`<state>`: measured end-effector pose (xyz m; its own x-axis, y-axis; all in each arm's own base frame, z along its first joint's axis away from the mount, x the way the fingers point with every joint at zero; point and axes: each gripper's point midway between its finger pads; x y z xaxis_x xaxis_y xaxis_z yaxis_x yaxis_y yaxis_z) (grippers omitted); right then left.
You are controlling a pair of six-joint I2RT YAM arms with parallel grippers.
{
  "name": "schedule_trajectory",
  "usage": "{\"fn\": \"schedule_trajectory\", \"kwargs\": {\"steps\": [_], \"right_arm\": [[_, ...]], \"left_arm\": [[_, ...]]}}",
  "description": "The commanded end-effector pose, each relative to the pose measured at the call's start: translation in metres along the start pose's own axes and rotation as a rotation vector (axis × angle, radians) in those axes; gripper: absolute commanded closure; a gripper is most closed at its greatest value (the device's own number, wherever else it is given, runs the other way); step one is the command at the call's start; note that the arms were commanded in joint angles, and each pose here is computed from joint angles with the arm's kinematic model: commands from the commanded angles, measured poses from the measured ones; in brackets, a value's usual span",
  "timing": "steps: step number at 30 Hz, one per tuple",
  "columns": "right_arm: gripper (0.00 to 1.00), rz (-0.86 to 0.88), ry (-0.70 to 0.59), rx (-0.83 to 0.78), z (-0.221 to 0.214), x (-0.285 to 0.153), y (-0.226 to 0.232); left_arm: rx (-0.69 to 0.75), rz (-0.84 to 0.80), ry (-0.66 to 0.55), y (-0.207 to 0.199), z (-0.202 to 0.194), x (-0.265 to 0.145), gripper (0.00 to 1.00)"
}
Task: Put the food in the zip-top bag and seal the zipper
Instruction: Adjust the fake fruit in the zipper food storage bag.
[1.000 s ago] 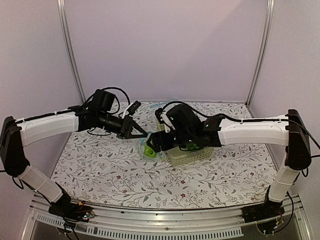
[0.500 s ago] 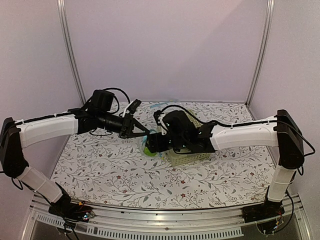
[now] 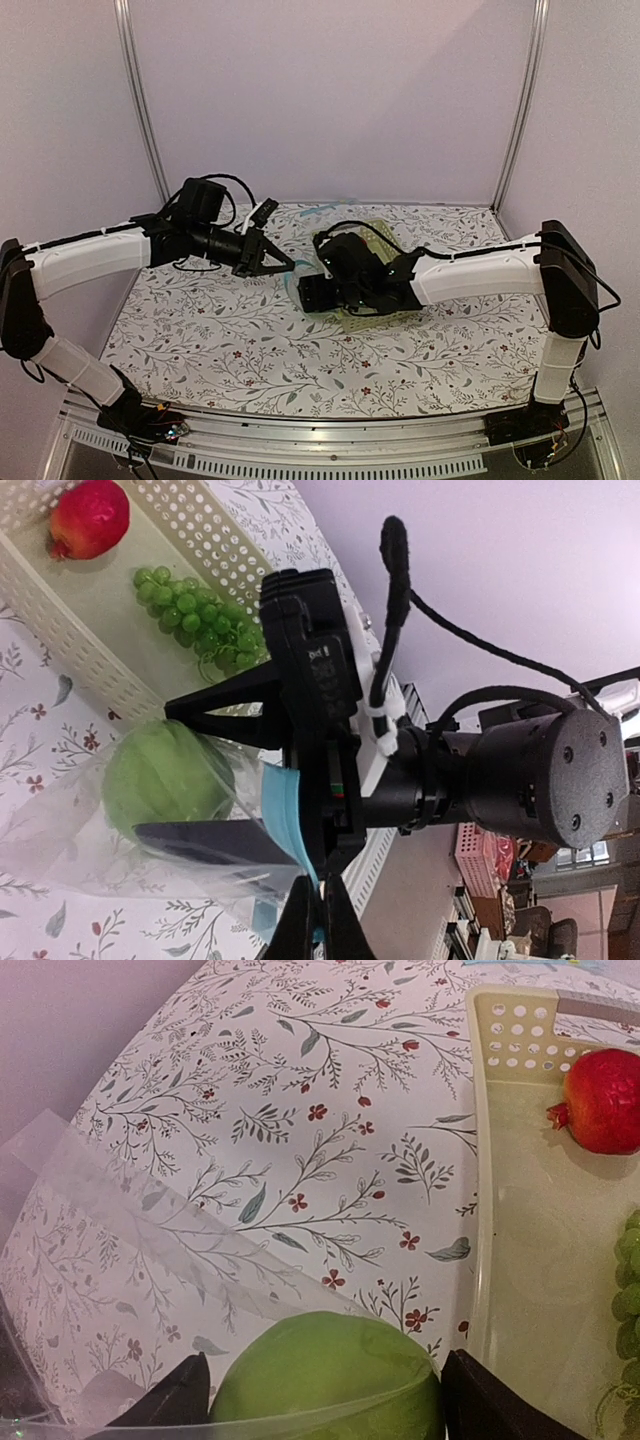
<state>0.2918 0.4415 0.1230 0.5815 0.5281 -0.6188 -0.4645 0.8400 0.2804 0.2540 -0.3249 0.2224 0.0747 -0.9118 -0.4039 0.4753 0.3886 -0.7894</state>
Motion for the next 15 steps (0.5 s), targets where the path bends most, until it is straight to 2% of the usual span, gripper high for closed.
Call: {"fn": "schedule_trajectory", "kwargs": {"steps": [1,5,9,15], "right_arm": [[0.21,-0.144,0.1,-0.001,-0.031,0.001,-0.032],[0.21,-0.156,0.116,0.008,-0.035,-0.002,-0.035],[0.21,-0.119,0.116,0.003,-0.028,-0.006,-0.026],[0.15,0.073,0.093,-0.085,0.005,-0.036,0.015]], "left_arm": [[0.107,0.077,-0.047,-0.014,0.015,-0.018,1.0],[0.105,0.138,-0.072,-0.003,0.021,-0.025,1.0],[0.078,0.139,-0.038,0.005,0.016,-0.02,1.0],[0.015,0.188,0.001,0.034,-0.001,-0.009,1.0]]}}
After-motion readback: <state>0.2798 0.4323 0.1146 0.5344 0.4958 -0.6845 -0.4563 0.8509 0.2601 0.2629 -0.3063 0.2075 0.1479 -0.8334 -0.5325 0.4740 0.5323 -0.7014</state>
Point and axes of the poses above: each gripper's point midway between its finger pads, its own x axis out along the fingers, its own y axis along the line the jaws close on, z = x × y
